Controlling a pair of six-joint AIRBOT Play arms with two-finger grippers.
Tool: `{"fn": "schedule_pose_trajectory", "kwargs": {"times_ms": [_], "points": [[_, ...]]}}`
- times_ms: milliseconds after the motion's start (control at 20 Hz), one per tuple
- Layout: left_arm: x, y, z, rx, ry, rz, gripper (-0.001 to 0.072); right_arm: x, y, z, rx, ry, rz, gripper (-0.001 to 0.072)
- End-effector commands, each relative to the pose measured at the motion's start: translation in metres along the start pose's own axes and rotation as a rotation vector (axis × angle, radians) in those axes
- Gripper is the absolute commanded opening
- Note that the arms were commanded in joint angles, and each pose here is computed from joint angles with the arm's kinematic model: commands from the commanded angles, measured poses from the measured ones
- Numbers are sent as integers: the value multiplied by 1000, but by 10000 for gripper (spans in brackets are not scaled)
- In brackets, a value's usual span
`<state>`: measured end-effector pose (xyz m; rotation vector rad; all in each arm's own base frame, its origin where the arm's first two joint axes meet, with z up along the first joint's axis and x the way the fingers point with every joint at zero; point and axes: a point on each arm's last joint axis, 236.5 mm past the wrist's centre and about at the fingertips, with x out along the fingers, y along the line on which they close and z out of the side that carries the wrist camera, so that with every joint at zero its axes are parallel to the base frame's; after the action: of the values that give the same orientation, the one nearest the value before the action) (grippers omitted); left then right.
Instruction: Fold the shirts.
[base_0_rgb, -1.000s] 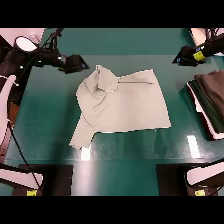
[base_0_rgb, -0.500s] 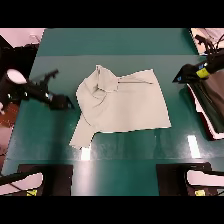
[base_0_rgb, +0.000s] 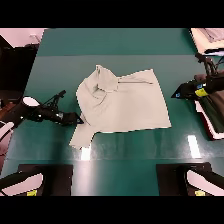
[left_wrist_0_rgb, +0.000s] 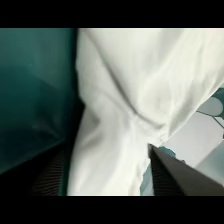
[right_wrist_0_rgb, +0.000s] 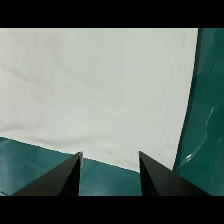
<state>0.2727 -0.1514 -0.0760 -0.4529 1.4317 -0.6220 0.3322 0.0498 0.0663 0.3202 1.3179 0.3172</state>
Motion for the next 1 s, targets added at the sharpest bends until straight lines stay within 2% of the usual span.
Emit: {"fn": "schedule_pose_trajectory", "kwargs": {"times_ms": [0, 50, 100, 350, 500, 700, 900, 950], "points": [[15, -12, -5, 53, 11, 2, 317, 10, -9, -19, 36, 15, -4, 404], [15, -14, -6, 56, 16, -2, 127, 16, -16, -27, 64, 38, -3, 404], [14, -16, -7, 58, 23, -8, 25, 21, -25, -35, 98, 57, -4, 404], [-7, -43, 8, 130, 43, -54, 26, 55, -78, -85, 313, 131, 2, 410], [-17, -53, 24, 132, 7, -59, 26, 80, -79, -103, 335, 171, 95, 410], [-17, -55, 22, 133, 16, -67, 26, 106, -83, -109, 385, 224, 131, 410], [-17, -56, 21, 133, 22, -70, 26, 123, -70, -100, 351, 220, 152, 403], [-17, -56, 20, 133, 25, -72, 26, 125, -69, -98, 338, 213, 145, 348]]}}
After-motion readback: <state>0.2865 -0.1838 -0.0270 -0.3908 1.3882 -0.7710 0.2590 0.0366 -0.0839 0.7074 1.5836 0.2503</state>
